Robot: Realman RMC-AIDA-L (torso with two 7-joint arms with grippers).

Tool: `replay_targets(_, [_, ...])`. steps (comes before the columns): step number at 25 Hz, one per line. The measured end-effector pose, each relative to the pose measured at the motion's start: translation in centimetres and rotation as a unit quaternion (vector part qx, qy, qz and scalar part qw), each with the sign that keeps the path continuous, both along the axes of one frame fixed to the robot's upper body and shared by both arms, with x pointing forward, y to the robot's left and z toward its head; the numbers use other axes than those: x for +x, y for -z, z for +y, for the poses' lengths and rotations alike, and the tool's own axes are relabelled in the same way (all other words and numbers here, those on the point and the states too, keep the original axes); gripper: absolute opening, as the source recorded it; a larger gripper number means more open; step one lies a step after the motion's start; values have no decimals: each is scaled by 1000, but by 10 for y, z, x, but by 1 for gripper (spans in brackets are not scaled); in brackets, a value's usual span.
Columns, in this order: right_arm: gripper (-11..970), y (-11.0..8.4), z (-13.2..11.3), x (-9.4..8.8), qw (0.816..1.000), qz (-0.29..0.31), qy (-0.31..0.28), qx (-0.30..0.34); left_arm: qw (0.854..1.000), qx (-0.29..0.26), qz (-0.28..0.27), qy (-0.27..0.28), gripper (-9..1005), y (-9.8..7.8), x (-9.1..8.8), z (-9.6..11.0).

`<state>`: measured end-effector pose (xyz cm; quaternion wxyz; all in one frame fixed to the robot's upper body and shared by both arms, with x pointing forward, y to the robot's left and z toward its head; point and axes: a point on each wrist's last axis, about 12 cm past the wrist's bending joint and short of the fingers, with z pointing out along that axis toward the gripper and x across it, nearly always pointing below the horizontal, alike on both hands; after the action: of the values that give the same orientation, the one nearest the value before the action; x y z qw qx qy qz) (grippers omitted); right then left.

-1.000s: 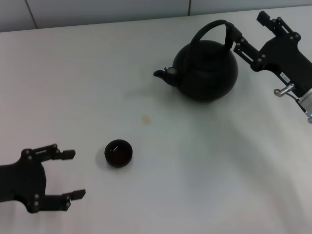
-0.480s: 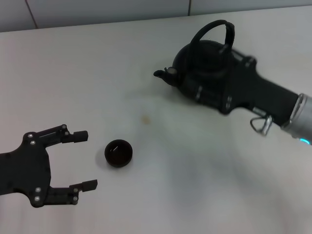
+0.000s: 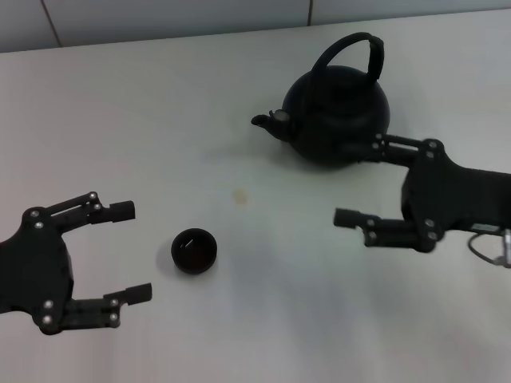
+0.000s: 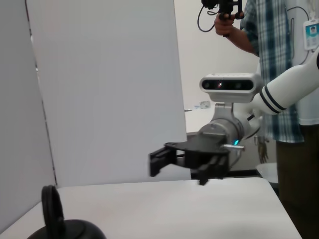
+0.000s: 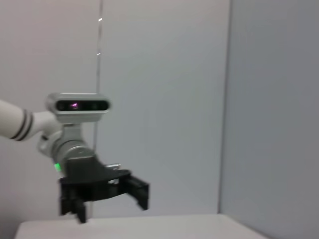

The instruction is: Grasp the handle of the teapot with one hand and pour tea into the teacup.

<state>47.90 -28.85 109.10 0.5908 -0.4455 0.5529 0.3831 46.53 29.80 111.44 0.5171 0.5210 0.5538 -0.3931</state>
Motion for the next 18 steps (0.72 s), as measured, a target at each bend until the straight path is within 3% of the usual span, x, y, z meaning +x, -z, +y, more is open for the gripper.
replay_targets(7, [740,-12,-7,-1,999,5,-31,-32,1000,-10,20,-20,863,6,-3,9])
replay_targets(18, [740,-6,5,1,998,19,-41,-46,999,-7,26,-22,863,9,-8,11])
